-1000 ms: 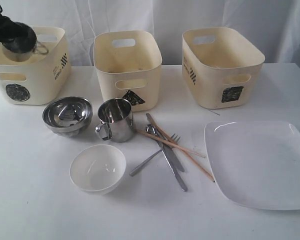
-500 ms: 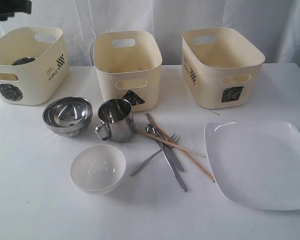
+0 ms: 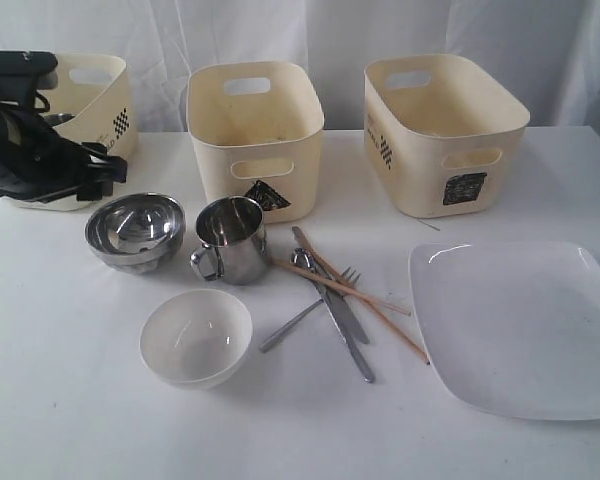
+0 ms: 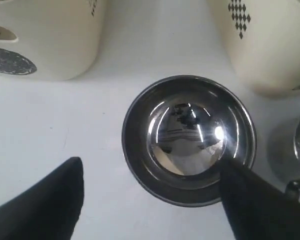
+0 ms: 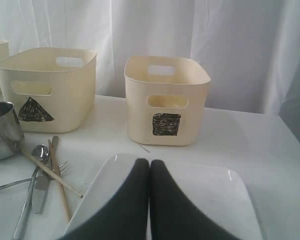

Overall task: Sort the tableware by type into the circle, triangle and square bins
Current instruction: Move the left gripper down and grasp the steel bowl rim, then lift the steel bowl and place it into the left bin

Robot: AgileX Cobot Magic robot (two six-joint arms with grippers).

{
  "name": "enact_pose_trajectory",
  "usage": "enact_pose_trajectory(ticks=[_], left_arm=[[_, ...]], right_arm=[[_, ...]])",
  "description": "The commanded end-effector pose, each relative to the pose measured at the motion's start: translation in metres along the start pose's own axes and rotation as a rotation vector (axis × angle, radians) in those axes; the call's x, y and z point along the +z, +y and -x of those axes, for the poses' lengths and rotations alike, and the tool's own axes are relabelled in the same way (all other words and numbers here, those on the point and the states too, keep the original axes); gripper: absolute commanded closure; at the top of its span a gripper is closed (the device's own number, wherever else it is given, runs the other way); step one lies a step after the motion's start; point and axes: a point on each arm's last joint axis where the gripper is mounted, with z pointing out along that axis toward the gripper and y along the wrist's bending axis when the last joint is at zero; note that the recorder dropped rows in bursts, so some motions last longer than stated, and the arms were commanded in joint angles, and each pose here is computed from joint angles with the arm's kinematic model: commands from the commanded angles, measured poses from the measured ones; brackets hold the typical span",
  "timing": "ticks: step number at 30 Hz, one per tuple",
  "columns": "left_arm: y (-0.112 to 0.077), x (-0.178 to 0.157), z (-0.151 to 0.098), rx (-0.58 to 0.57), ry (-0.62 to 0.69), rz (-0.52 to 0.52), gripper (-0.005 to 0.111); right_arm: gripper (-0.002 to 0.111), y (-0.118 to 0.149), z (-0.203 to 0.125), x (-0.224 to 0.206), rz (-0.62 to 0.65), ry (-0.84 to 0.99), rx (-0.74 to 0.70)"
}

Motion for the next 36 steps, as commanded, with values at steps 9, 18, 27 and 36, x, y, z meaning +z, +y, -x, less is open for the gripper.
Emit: enact_pose_trajectory(ticks=[9, 18, 27, 36], left_arm=[[0.020, 0.057, -0.011, -0.065, 0.005, 0.002, 0.029], [0.020, 0.096, -0.026, -0.055, 0.020, -0.023, 0.029], [0.020, 0.131, -0.047, -0.011, 0.046, -0.047, 0.046], [0.023, 0.111, -0.035, 0.043, 0.044, -0.020, 0.106]], right_arm=[[0.108, -0.001, 0.000, 0.000, -0.010, -0.010, -0.002], [0.108, -0.001, 0.000, 0.000, -0.010, -0.010, -0.002], [0.108, -0.001, 0.000, 0.000, -0.010, -0.010, -0.002], [0.108, -0.001, 0.000, 0.000, -0.010, -0.010, -0.002]])
